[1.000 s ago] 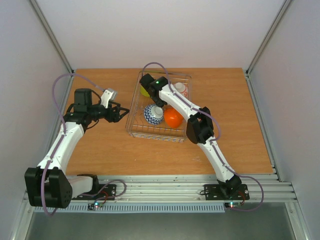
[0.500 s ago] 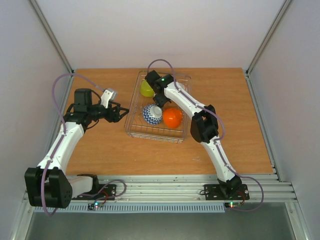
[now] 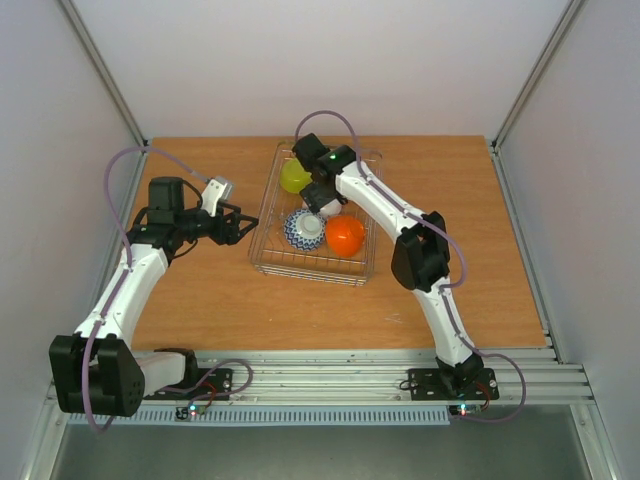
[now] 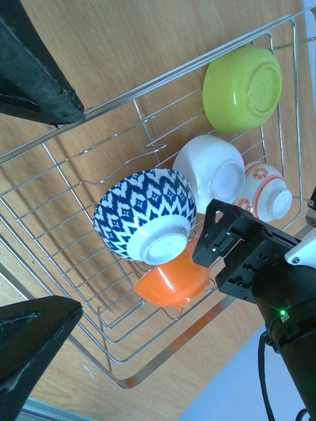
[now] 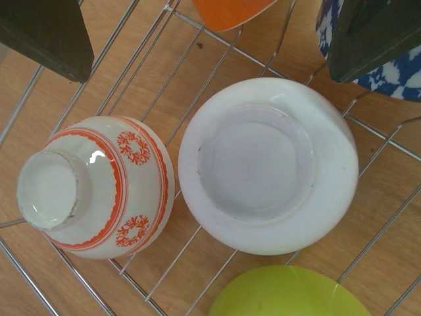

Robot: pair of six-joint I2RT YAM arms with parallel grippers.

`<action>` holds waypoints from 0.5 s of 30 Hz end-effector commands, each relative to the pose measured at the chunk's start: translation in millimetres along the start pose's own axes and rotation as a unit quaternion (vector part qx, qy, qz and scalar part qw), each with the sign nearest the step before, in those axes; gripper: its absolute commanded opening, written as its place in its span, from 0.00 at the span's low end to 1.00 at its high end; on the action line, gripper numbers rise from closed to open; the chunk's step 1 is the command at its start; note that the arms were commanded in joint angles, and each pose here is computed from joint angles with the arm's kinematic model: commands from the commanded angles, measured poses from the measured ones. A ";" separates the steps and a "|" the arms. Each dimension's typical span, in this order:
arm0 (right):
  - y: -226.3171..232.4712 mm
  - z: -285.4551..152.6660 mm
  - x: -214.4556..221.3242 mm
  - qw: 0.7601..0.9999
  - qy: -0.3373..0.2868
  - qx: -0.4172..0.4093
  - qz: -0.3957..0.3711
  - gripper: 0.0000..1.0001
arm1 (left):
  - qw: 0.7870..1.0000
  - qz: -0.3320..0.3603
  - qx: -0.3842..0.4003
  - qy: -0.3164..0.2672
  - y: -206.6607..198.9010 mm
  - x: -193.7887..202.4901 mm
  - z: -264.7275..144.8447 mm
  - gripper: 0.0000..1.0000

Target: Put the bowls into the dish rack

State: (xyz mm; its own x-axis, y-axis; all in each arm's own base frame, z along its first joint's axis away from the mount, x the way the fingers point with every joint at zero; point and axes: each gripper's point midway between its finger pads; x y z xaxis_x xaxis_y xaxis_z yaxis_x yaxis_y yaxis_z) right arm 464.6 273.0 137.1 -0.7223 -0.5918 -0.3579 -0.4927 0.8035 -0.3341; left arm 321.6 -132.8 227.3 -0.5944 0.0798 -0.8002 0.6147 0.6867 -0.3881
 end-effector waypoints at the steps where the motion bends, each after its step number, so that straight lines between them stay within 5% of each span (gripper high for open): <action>1: -1.0 -27.2 -10.5 0.999 -0.037 -0.017 0.024 0.99 | 1.000 0.023 -0.001 -0.021 -2.1 -9.2 -2.8 0.72; 4: 3.6 -33.1 -13.1 0.998 -0.046 -0.037 0.029 0.90 | 1.000 0.023 -0.003 -0.021 -1.7 -9.2 -2.8 0.72; 10: -15.2 -41.8 -12.0 0.996 -0.060 -0.009 0.070 0.22 | 0.999 0.024 -0.006 -0.022 -1.6 -9.9 -4.1 0.72; 13: -13.3 -47.4 -1.5 0.992 -0.072 -0.042 0.094 0.19 | 0.999 0.025 -0.015 -0.024 1.5 -10.4 -4.7 0.72; 15: -16.4 -61.2 2.7 0.987 -0.092 -0.059 0.115 0.25 | 0.999 0.025 -0.026 -0.025 5.4 -11.4 -4.9 0.72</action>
State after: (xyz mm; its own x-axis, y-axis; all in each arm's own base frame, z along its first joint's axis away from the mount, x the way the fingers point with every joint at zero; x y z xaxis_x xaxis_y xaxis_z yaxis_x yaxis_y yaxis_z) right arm 447.8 265.9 155.3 -0.7448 -0.4987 -0.4434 -0.4375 0.8666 -0.2400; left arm 323.0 -131.4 227.0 -0.5922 0.0804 -0.8018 0.6100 0.6949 -0.3808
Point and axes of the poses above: each gripper's point midway between its finger pads, its own z axis out along the fingers, its own y axis along the line the jaws close on, x = y × z, and after that the axes turned 4 degrees about -z, right-handed
